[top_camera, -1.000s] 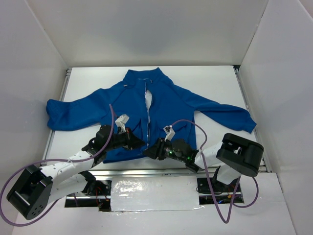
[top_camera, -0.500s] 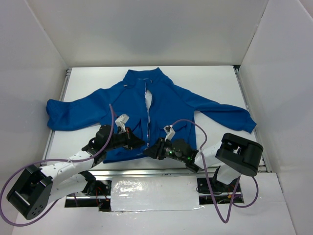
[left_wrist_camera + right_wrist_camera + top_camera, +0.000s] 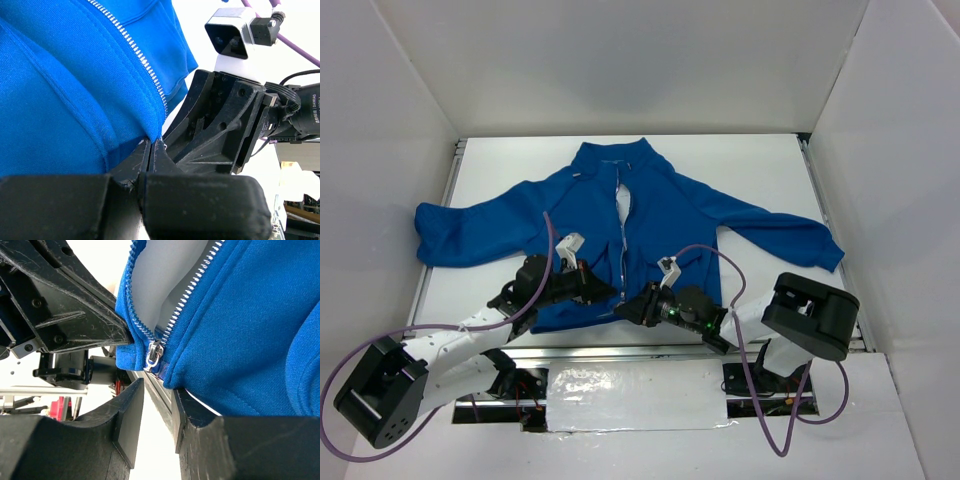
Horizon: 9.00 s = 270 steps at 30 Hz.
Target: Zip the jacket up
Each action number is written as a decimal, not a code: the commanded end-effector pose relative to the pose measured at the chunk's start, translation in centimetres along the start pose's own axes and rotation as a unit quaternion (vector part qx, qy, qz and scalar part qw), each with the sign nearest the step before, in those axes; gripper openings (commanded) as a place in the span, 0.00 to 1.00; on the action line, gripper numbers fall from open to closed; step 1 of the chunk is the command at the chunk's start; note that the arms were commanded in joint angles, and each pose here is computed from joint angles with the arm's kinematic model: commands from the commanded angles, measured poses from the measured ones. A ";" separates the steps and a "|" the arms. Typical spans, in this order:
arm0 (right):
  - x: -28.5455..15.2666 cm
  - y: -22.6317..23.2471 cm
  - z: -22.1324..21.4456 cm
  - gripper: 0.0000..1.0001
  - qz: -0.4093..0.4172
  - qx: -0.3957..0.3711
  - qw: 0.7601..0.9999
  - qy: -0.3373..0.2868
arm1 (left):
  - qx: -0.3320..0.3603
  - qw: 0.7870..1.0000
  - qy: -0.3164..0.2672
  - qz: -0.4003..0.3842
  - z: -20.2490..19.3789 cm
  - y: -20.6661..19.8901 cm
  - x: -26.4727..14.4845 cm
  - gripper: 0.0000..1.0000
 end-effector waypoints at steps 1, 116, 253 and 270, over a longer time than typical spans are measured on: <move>-0.1 2.4 1.8 0.36 0.047 -0.008 0.998 -0.043 | 0.022 0.999 -0.008 -0.047 1.4 -2.5 0.2 0.00; 0.4 1.7 9.8 0.00 -0.029 0.397 0.915 0.071 | 0.124 0.987 0.068 -0.070 -2.3 -2.9 0.9 0.00; 1.2 -11.9 54.8 0.07 -0.063 0.175 0.957 -0.225 | -0.055 0.944 -0.075 0.318 -6.2 6.9 -4.7 0.03; -4.6 -1.8 55.7 0.68 -0.108 0.080 0.957 -0.256 | -0.033 0.943 -0.123 0.307 -1.0 1.7 -7.0 0.88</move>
Point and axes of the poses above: each gripper's point midway between its finger pads, its own x axis out along the fingers, its own y axis along the line the jaws close on, z = x × y, the point moved 3 cm from there along -x, back along the fingers, and after that the axes turned 3 degrees about -x, right-handed, at the moved point
